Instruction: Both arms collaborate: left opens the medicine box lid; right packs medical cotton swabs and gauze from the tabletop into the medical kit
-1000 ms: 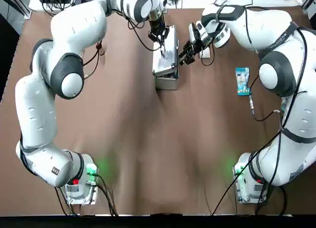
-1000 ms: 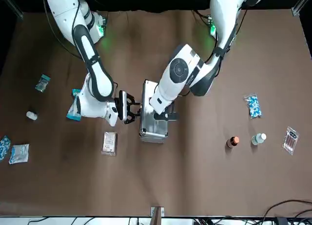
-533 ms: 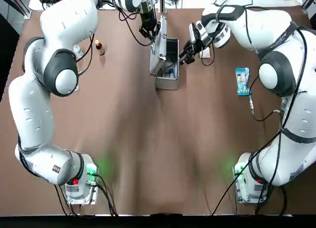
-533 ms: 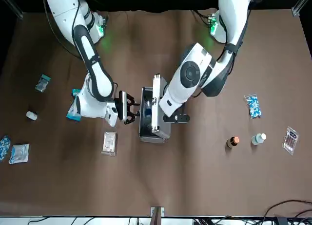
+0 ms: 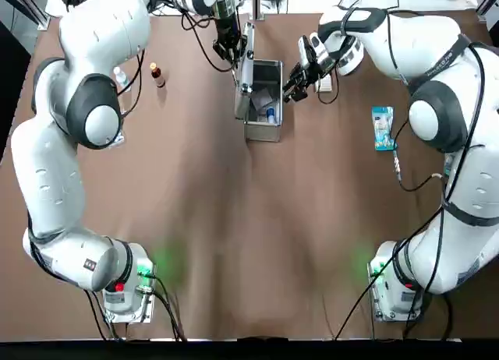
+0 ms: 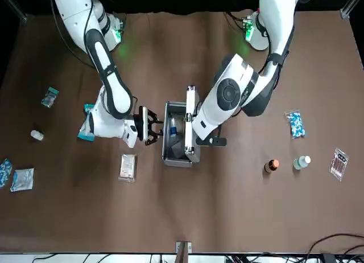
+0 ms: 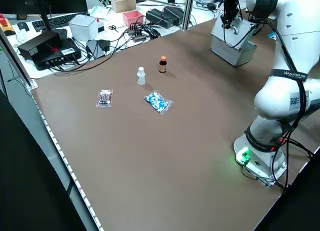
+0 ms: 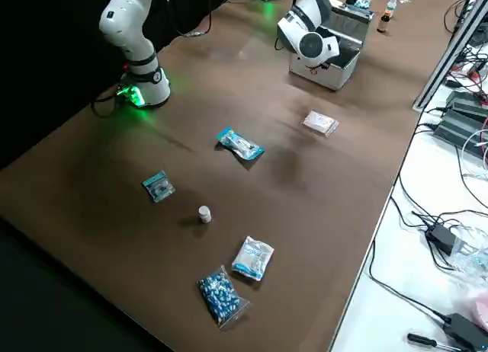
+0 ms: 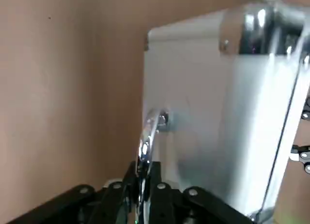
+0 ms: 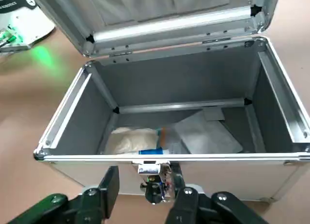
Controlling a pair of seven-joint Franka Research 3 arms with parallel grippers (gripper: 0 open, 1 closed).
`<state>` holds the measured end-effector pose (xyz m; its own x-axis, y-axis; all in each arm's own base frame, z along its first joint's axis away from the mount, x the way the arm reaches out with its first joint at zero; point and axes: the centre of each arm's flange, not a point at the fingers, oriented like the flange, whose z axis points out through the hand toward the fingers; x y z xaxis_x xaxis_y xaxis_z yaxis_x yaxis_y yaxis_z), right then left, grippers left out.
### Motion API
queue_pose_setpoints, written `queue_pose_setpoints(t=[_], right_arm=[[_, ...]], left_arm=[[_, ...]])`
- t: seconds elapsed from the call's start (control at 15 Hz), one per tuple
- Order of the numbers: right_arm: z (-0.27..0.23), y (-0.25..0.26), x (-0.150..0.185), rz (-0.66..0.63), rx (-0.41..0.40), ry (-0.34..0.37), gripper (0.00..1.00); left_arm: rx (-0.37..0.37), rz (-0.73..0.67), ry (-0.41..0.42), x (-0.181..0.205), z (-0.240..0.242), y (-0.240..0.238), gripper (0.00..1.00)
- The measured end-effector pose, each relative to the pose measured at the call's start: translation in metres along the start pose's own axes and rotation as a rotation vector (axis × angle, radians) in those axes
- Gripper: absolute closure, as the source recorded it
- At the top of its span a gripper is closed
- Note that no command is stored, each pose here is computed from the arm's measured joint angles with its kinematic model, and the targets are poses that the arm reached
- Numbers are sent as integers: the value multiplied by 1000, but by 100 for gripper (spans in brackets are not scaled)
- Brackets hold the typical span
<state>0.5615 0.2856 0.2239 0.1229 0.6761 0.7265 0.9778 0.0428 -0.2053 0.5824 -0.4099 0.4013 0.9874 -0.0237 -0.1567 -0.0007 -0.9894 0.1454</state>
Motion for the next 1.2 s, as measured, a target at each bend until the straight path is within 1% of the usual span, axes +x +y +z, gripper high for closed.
queue_pose_setpoints(t=[0.13, 0.2, 0.27, 0.33, 0.47, 0.53, 0.67, 0.73, 0.93, 1.2], right_arm=[[0, 0, 0, -1, -1, 0, 51], [0, 0, 0, -1, -1, 0, 51], [0, 0, 0, -1, -1, 0, 51], [0, 0, 0, -2, -1, 0, 51], [0, 0, 0, -2, -1, 0, 51], [0, 0, 0, -2, -1, 0, 51], [0, 0, 0, -2, -1, 0, 51], [0, 0, 0, -2, -1, 0, 51], [0, 0, 0, -2, 0, 0, 51], [-1, 0, 0, -4, 1, 1, 50]], left_arm=[[-7, -9, 25, 11, -22, -20, 67], [-7, -11, 29, 14, -32, -31, 67], [-7, -12, 34, 17, -41, -40, 63], [-7, -13, 40, 19, -48, -47, 56], [-10, -19, 58, 21, -61, -56, 38], [-12, -19, 87, 23, -79, -67, 21], [-16, -30, 120, 23, -106, -84, 3], [-10, -39, 123, 20, -120, -95, 0], [10, -36, 136, 7, -168, -130, 0], [46, 26, 139, -17, -226, -185, 0]])
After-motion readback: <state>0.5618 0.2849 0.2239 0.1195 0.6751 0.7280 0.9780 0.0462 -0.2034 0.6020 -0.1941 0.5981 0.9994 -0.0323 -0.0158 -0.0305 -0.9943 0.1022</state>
